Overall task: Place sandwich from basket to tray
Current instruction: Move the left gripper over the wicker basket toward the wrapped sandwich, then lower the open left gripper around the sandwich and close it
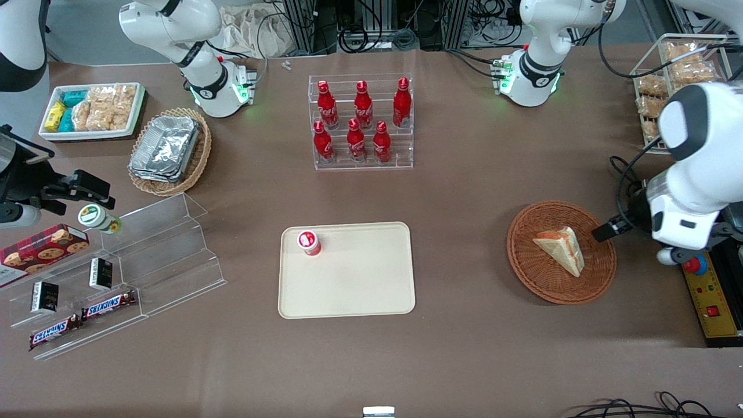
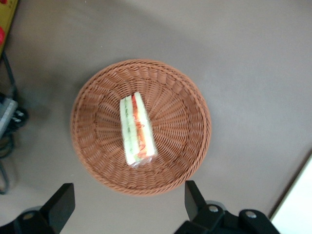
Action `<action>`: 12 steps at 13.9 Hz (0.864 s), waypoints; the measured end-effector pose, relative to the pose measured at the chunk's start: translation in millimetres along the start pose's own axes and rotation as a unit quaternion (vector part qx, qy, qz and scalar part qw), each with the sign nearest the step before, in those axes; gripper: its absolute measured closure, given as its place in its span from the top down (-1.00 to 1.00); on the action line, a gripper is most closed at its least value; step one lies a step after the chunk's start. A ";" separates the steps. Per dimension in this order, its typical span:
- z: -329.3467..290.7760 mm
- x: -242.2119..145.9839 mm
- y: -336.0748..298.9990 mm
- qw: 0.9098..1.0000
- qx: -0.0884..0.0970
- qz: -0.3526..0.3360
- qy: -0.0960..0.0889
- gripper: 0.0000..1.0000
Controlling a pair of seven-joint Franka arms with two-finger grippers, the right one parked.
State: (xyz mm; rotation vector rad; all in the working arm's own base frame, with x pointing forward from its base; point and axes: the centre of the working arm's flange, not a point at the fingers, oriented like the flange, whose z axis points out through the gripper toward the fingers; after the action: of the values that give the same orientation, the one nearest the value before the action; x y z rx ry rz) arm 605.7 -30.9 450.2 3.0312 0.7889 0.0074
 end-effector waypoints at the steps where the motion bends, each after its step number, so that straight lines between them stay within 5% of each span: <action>1: 13.5 -3.7 2.5 1.000 -0.002 -0.018 0.007 1.00; 7: 86.6 -20.1 -9.5 0.999 -0.015 -0.043 0.027 1.00; 12: 130.0 -22.9 -14.4 0.999 -0.011 -0.046 0.021 1.00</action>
State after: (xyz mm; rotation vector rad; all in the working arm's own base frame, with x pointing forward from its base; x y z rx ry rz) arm 579.5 -30.5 320.0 2.9807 0.9244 0.0781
